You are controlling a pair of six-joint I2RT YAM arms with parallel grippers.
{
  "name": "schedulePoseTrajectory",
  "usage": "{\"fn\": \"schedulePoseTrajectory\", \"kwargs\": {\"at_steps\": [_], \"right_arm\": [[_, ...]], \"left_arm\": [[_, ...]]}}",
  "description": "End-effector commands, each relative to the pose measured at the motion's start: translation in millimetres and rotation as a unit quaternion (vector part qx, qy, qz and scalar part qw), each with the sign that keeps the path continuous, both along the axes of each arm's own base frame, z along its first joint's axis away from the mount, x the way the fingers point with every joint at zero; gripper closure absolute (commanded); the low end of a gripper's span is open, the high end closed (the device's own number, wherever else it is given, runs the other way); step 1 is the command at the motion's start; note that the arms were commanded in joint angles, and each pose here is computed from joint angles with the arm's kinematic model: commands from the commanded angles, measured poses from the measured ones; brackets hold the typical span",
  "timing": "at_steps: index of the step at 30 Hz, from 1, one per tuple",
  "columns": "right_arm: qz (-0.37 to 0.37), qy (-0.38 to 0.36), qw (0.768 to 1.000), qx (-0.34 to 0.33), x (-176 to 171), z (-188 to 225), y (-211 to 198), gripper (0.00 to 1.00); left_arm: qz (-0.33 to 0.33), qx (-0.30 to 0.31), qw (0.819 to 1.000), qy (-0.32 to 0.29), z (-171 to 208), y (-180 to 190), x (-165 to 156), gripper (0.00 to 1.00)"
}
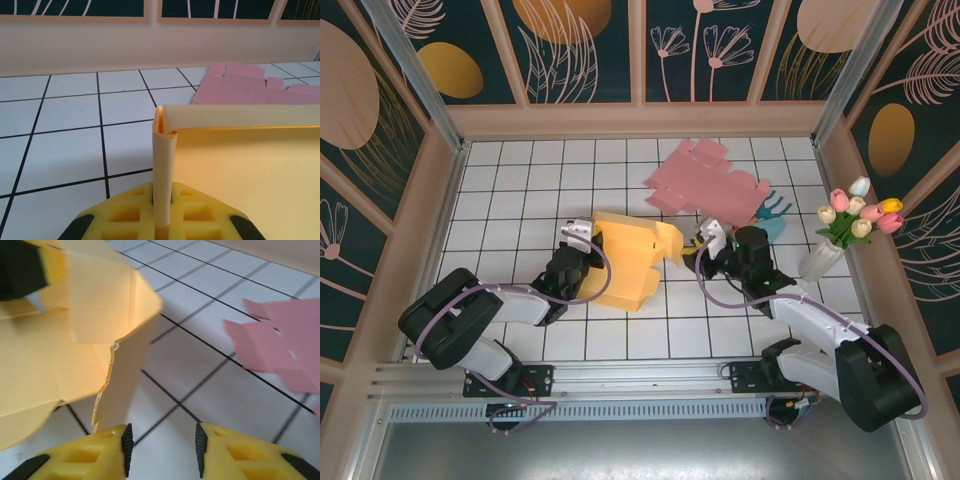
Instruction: Fold the paper box
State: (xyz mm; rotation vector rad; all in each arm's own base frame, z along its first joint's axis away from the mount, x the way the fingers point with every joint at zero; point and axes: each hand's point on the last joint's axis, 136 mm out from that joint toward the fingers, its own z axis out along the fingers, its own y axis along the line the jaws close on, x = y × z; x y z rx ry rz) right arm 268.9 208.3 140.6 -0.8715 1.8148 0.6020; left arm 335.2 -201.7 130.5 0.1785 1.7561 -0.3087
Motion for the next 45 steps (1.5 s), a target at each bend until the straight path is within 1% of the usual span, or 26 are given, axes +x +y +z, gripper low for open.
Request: {"fn": "schedulePoseTrajectory", "kwargs": {"at_steps": [1,7,15,31,37,41,45], "right_arm": [[0.074,-0.046,0.996,0.026,-18.4,20.8,21.0,0.59],[0.073,-0.043,0.996,0.017,-18.4,13.3,25.8,0.6],[0.079,-0.055,0.995,0.026,-20.7,19.8,38.5,0.59],[0.017,-0.058,0.998,0.017,2.7,17.3,57.4,0.6],[-0.02,-0.052,0.998,0.019,15.9,13.6,60.4,0.6],[-0.062,-0.049,0.997,0.003,29.1,7.2,58.3,0.6],[-0.121,-0.049,0.991,-0.002,44.0,3.4,49.2,0.6]], "left_arm": [[-0.016,-0.023,0.999,-0.02,16.5,-10.3,2.3,1.0],[-0.034,-0.033,0.999,-0.017,16.4,-15.4,-0.8,1.0],[-0.05,-0.042,0.998,-0.014,17.1,-24.5,1.0,1.0],[-0.075,-0.067,0.995,-0.007,15.5,-33.8,-3.5,1.0],[-0.076,-0.078,0.994,-0.002,16.9,-36.6,-4.9,1.0],[-0.077,-0.085,0.993,0.004,15.7,-39.6,-7.6,1.0],[-0.08,-0.09,0.993,0.009,15.1,-43.9,-11.5,1.0]]}}
